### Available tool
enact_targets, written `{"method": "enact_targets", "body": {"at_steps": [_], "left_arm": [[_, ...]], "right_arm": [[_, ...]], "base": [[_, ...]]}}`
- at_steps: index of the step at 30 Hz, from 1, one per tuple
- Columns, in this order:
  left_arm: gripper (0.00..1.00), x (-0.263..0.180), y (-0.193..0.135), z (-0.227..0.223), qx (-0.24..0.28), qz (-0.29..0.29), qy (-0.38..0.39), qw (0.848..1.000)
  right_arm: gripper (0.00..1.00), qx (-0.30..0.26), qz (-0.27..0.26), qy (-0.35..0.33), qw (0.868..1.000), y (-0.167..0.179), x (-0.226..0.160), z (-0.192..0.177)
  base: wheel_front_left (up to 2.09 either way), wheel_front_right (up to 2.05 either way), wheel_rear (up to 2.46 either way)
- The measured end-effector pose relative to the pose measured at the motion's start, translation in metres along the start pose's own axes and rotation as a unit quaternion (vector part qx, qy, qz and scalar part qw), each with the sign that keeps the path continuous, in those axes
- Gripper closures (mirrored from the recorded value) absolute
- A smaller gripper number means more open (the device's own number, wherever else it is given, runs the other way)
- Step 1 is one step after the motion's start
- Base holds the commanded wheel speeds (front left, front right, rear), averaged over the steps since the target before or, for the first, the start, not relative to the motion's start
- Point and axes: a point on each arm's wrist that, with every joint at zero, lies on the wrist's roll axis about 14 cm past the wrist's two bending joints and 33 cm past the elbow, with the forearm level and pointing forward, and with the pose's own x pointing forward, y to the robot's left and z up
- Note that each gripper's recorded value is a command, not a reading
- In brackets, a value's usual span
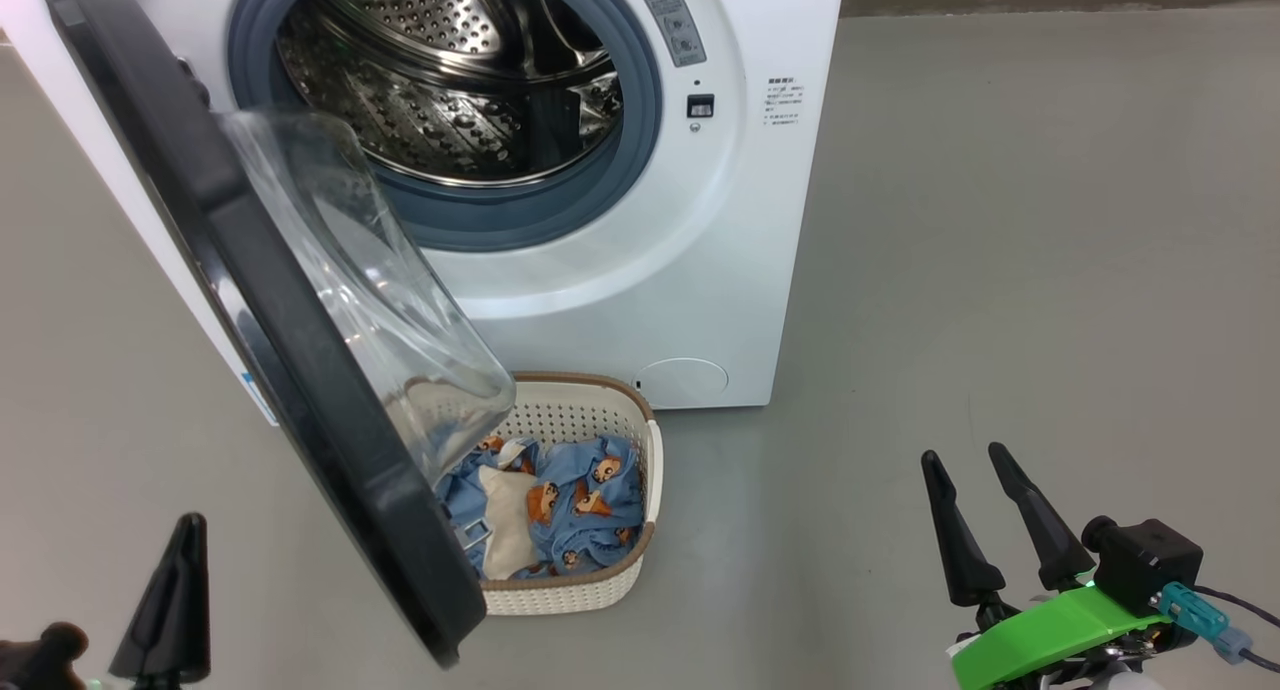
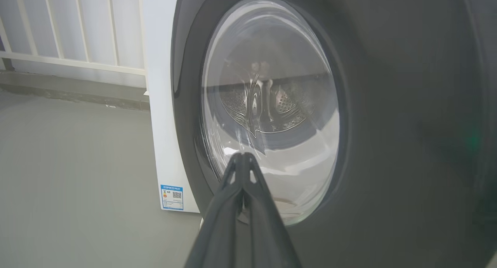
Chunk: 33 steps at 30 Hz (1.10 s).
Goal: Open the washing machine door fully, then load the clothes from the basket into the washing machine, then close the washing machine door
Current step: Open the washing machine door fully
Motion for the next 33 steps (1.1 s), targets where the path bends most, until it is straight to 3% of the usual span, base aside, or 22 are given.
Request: {"method": "enact_targets", "body": {"at_steps": [10, 22, 33], "left_arm": [[1.00, 0.005, -0.021, 0.057, 0.015, -0.029, -0.091, 0.995], [1.00, -0.006, -0.088, 0.140, 0.020, -0.126, -0.221, 0.967], [1.00, -0.011, -0.150, 0.122, -0.026, -0.224, -0.168, 0.960]], "right_arm": [[0.00, 0.001, 0.001, 0.004, 1.000, 0.001, -0.005, -0.003], [0.00, 0.002, 0.009, 0.005, 1.000, 0.006, -0.008, -0.002], [0.00, 0.003, 0.002, 0.008, 1.000, -0.001, -0.013, -0.002]], "base": [[0.00, 0.00, 0.00], [0.00, 0.00, 0.00], [0.00, 0.00, 0.00]]}}
